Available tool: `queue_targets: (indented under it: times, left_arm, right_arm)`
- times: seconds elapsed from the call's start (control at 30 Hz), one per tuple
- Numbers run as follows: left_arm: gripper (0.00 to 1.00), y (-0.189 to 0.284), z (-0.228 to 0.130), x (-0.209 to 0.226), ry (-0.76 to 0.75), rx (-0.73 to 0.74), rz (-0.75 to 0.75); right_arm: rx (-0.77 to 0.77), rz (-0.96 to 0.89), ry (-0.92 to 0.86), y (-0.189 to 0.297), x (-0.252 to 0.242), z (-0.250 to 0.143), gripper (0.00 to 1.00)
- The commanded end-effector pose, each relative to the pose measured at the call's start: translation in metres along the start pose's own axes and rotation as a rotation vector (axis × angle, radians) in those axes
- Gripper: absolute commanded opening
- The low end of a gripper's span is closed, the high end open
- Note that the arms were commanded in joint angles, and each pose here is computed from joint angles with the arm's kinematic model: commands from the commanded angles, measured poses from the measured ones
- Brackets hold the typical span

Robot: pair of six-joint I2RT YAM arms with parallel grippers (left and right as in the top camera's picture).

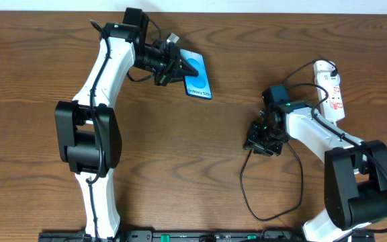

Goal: Plug charger to phone and switch on socket
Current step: 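Grasp the black cable's USB-C plug with the right gripper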

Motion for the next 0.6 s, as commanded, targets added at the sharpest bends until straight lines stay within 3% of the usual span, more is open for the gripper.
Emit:
queue_targets:
  times: [0.0, 0.2, 0.57]
  left_arm:
    - [0.07, 0.0082, -0.008, -0.012, -0.048, 0.0, -0.033]
    - [0.07, 0.0082, -0.008, -0.012, -0.047, 0.0, -0.032]
    - [0.07, 0.0082, -0.008, -0.012, -0.043, 0.0, -0.033]
  right_arm:
    - [0.007, -0.025, -0.025, -0.005, -0.0048, -0.0035, 0.3]
    - [-0.003, -0.044, -0.026, -0.0049, -0.007, -0.0024, 0.21]
    - [-0.008, -0.041, -0.024, -0.0048, -0.0064, -0.0014, 0.15]
Point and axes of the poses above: each gripper's point midway between its finger pads, its own y axis back along the fingers, its own x axis along the line the jaws close on, z = x × y, the point moved 7 cm from there along y, back along the fingers, and after that the axes turned 8 degrees about y, right-handed, at the moved point
